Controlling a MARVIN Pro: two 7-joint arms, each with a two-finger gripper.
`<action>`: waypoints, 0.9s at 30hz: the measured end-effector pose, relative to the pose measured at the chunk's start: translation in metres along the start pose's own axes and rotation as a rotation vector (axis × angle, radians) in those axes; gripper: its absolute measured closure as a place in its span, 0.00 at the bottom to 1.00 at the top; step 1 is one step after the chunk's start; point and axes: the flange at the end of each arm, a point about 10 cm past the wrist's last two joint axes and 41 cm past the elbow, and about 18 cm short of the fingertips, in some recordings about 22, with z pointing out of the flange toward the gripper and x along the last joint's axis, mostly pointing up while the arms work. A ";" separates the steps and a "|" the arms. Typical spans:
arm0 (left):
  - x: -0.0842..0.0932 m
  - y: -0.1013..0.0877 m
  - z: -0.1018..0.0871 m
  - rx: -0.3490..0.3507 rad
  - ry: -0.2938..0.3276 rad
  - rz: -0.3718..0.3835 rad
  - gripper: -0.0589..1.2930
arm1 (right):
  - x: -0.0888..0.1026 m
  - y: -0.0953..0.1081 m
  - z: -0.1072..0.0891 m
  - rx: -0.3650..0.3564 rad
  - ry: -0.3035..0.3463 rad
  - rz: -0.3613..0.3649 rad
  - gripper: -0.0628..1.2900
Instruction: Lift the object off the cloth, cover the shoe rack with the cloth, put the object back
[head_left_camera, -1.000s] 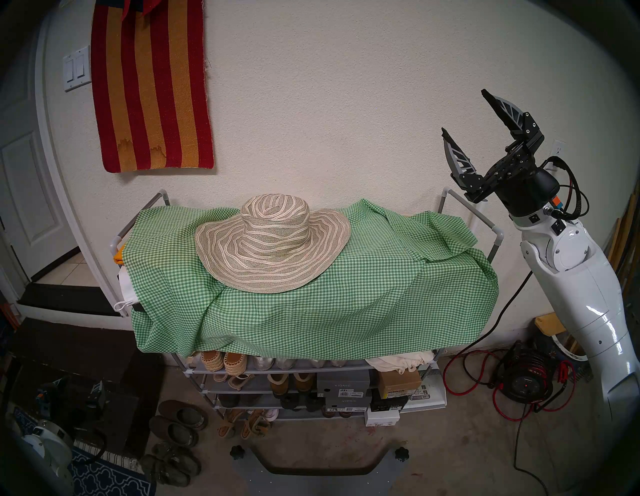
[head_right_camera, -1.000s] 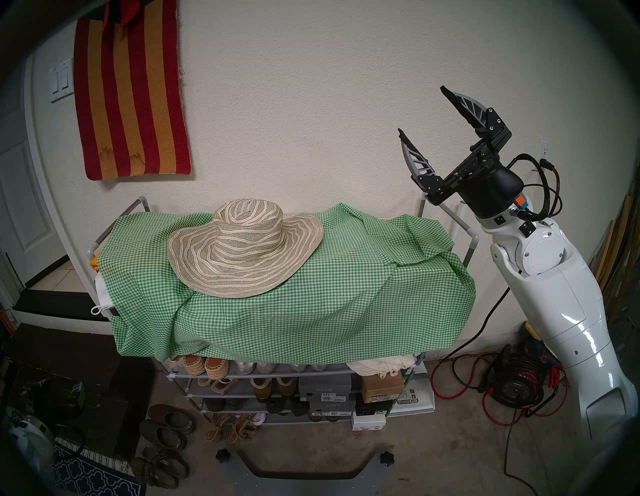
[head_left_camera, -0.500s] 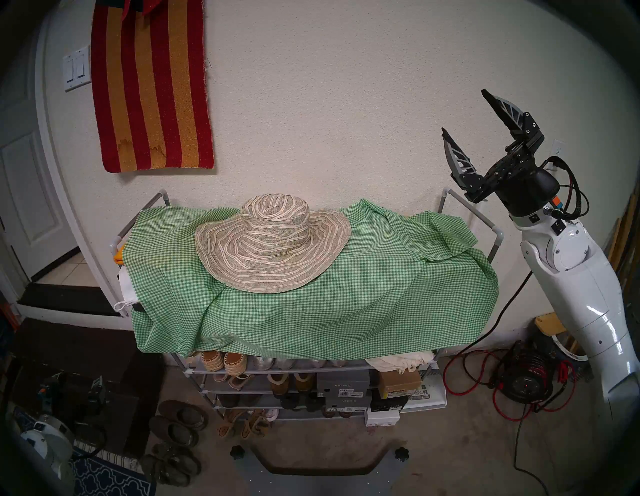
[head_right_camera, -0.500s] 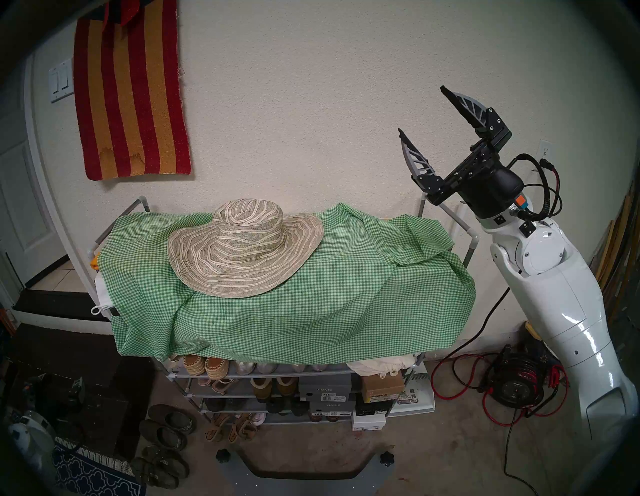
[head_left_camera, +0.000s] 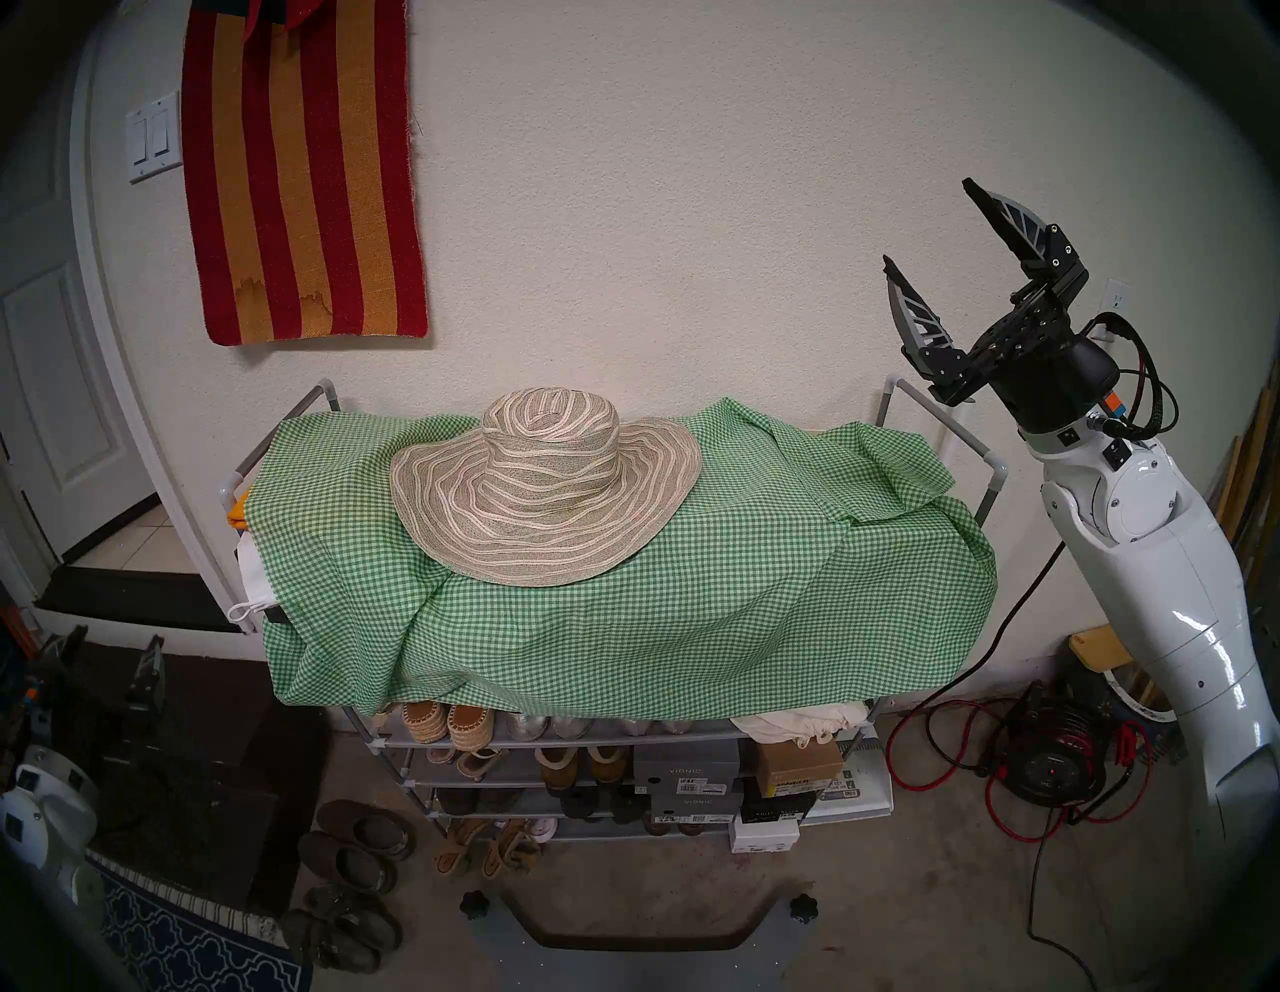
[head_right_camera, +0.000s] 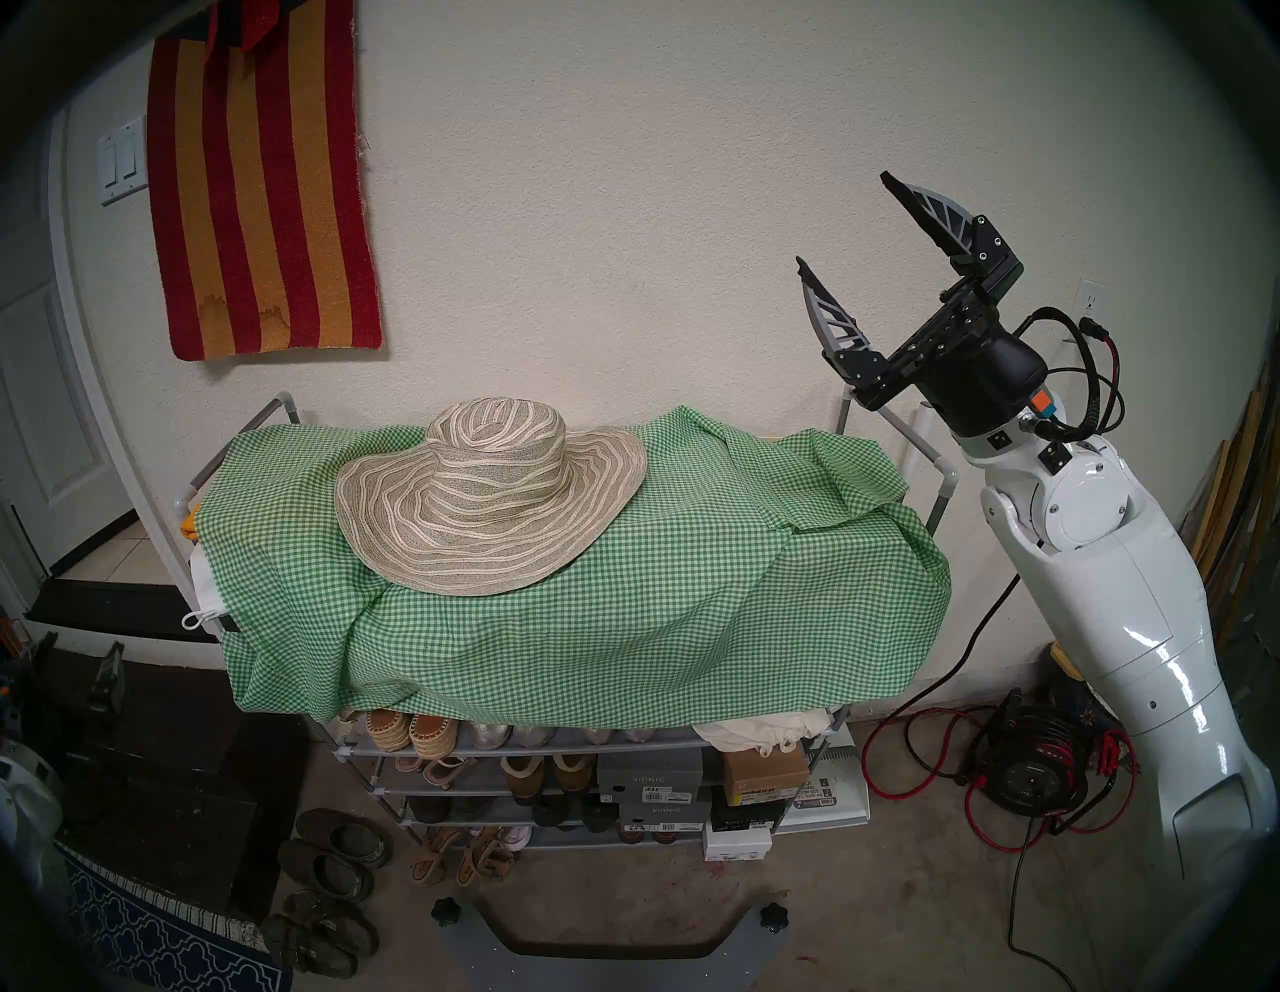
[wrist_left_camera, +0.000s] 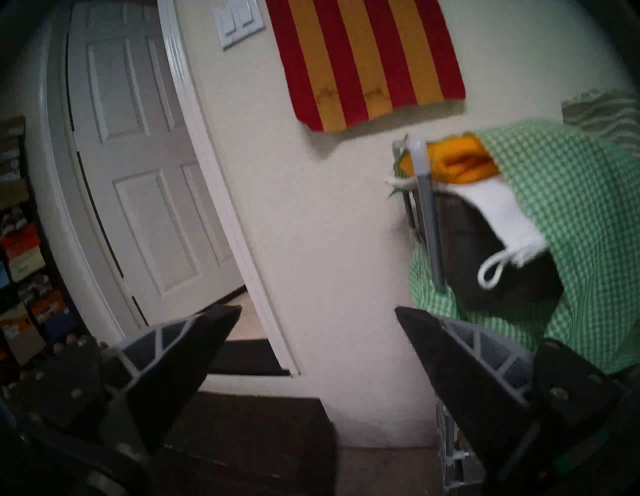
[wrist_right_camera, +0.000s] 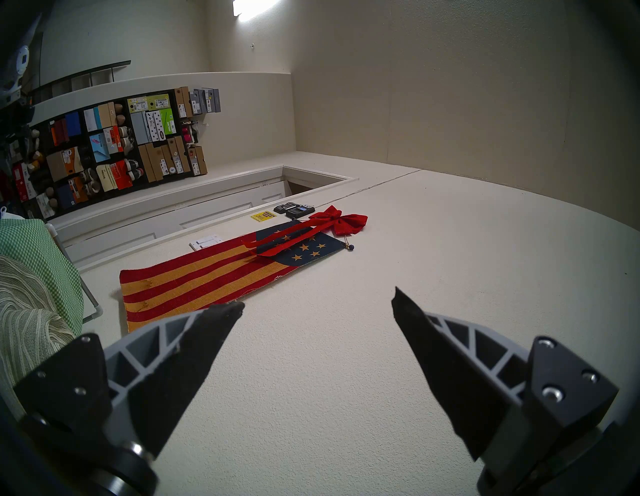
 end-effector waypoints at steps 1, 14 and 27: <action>0.004 -0.001 0.000 0.004 0.013 0.001 0.02 | 0.000 0.000 0.000 0.000 0.000 0.000 0.05; 0.093 -0.023 0.013 0.099 0.344 0.031 0.02 | 0.000 0.000 0.000 0.000 0.000 0.000 0.05; 0.160 -0.005 0.028 0.003 0.452 -0.066 0.02 | 0.000 0.000 0.000 0.000 0.000 0.001 0.05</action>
